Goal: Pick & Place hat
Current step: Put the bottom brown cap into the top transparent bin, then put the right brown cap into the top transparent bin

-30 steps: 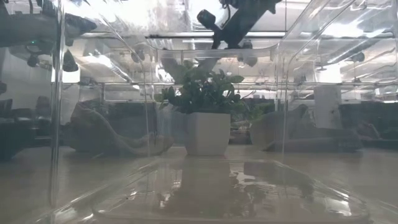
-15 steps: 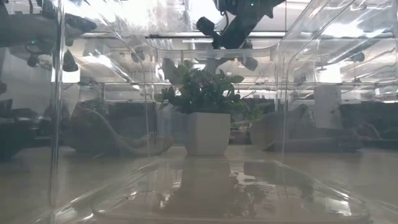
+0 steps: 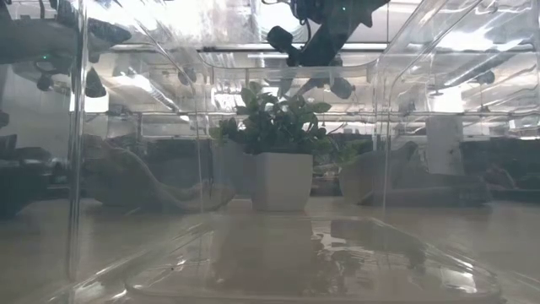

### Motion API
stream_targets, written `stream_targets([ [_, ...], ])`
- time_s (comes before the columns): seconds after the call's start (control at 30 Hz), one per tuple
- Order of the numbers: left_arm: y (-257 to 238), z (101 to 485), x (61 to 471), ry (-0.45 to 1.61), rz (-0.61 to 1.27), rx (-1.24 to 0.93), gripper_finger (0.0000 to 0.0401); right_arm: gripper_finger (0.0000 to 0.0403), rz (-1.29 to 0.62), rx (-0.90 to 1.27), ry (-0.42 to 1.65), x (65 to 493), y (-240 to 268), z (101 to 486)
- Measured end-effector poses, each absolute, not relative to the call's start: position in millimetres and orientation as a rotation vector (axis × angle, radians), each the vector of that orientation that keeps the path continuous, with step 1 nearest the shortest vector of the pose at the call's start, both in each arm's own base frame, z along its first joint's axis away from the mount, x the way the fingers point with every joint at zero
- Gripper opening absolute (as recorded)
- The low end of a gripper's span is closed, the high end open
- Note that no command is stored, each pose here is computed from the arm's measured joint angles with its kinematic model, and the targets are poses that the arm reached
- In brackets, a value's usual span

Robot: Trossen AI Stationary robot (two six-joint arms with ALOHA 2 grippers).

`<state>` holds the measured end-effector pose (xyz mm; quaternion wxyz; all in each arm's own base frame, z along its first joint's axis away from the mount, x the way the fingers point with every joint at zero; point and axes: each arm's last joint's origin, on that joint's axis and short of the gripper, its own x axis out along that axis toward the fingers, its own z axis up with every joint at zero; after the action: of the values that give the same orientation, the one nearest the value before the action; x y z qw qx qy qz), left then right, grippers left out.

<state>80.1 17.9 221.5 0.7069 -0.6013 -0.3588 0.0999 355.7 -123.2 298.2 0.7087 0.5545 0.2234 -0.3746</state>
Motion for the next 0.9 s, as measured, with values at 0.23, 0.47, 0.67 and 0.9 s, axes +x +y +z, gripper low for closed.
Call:
stream_targets([
  [0.23, 18.3, 221.3, 79.9, -0.808, 0.238, -1.338, 0.0000, 0.0180, -0.794, 1.223, 0.494, 357.4, -123.2, 299.9],
  [0.47, 18.4, 221.3, 79.8, -0.807, 0.241, -1.333, 0.0000, 0.0220, -0.655, 1.107, 0.512, 353.6, -119.7, 319.3],
  [0.67, 18.4, 221.3, 79.9, -0.806, 0.242, -1.329, 0.0000, 0.0219, -0.562, 1.139, 0.665, 341.7, -107.2, 321.9],
  [0.9, 18.4, 221.2, 79.9, -0.806, 0.243, -1.329, 0.0000, 0.0221, -0.616, 1.146, 0.893, 315.3, -78.9, 324.6],
])
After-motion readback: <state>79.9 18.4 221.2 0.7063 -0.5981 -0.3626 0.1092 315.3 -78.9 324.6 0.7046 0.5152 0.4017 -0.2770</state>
